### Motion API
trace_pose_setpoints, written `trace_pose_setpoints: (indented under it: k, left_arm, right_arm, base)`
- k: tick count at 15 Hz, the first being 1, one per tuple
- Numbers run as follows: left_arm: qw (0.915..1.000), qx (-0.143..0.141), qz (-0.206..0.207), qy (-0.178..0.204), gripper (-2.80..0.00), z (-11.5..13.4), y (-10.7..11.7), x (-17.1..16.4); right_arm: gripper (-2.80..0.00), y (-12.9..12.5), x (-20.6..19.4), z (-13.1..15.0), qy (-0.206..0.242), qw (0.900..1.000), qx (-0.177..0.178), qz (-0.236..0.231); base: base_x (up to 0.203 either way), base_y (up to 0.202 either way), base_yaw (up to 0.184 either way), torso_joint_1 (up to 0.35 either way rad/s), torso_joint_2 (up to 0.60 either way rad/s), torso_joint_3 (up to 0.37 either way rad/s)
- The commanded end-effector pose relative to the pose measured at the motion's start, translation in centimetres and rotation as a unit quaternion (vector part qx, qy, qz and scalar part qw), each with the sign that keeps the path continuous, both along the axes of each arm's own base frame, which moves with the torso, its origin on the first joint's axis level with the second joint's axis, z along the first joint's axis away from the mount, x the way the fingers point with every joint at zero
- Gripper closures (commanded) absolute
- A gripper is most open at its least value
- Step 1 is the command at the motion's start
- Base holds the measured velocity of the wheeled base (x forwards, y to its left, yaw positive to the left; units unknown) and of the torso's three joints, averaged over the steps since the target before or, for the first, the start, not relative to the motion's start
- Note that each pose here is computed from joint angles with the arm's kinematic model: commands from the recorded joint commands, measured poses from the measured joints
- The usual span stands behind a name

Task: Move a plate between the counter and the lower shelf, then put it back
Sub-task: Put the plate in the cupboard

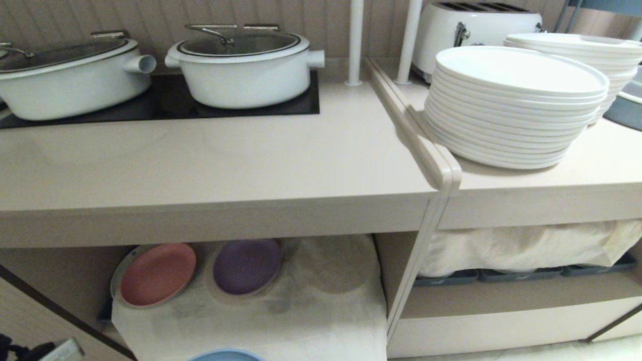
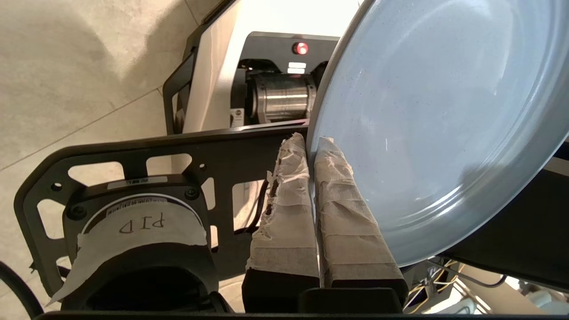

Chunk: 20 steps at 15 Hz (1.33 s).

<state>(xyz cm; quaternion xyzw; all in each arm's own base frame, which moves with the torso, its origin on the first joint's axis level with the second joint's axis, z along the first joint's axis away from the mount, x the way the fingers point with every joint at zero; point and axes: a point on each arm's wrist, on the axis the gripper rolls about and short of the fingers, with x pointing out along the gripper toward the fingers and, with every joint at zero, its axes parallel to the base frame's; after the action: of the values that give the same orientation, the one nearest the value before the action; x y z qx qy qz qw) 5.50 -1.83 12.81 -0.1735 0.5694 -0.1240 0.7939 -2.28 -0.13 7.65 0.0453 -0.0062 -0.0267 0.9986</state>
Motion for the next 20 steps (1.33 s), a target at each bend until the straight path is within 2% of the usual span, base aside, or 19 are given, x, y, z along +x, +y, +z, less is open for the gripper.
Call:
trace_pose_setpoints:
  k: [1, 13, 20]
  left_arm:
    - [1.0, 0.0, 0.001, 0.002, 0.0, -0.02, 0.01, -0.03]
    - [1.0, 0.0, 0.001, 0.002, 0.0, -0.02, 0.01, -0.04]
    - [1.0, 0.0, 0.0, 0.006, 0.0, -0.09, -0.01, 0.04]
  right_arm:
    - [0.0, 0.0, 0.0, 0.01, 0.0, 1.0, 0.0, 0.0]
    - [0.0, 0.0, 0.01, 0.01, 0.0, 1.0, 0.0, 0.0]
    - [0.0, 0.0, 0.01, 0.01, 0.0, 1.0, 0.001, 0.0]
  base:
    - [0.0, 0.0, 0.0, -0.217, 0.51, 0.286]
    - [0.0, 0.0, 0.0, -0.193, 0.48, 0.288]
    - [0.0, 0.0, 0.0, -0.122, 0.4, 0.283]
